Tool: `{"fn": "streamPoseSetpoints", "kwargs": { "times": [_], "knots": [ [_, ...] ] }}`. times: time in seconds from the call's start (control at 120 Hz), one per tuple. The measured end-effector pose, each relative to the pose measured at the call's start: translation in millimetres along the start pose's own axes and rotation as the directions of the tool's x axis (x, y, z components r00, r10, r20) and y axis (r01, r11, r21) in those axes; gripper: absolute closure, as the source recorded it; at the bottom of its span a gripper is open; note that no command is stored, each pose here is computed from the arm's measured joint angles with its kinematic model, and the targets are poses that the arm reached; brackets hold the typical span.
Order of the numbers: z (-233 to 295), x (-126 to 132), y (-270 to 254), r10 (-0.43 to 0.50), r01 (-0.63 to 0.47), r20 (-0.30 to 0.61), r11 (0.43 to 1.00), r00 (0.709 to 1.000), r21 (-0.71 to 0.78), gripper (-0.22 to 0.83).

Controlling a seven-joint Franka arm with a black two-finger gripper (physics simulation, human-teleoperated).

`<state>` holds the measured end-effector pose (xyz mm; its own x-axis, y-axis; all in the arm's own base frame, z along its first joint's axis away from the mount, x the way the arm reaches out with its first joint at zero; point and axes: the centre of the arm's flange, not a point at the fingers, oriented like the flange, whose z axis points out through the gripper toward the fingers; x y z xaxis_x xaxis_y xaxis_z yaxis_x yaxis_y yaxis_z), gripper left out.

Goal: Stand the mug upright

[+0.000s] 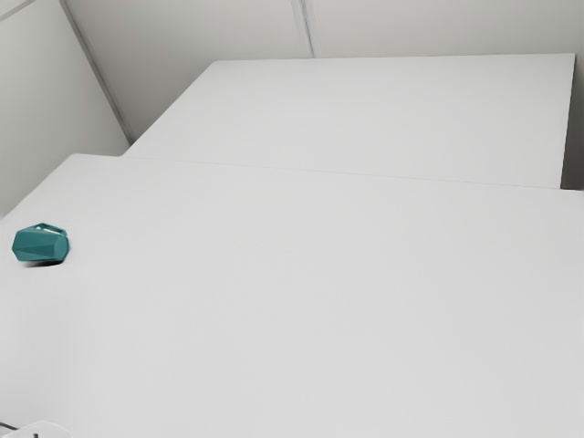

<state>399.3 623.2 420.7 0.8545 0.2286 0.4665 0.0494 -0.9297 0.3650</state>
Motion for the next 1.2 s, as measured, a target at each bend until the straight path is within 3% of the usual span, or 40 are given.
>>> {"fn": "streamPoseSetpoints", "kwargs": {
  "times": [0.3, 0.708, 1.2],
  "knots": [
    [24.4, -16.0, -21.0, 0.015, -0.02, -0.071, 0.998, 0.997, -0.065, 0.02],
    [74.1, -45.8, -37.6, -0.097, 0.092, -0.018, 0.977, 0.995, -0.193, 0.02],
    [84.8, -39.6, -47.7, -0.114, 0.081, -0.102, 0.957, 0.988, -0.279, 0.02]
  ]
}}
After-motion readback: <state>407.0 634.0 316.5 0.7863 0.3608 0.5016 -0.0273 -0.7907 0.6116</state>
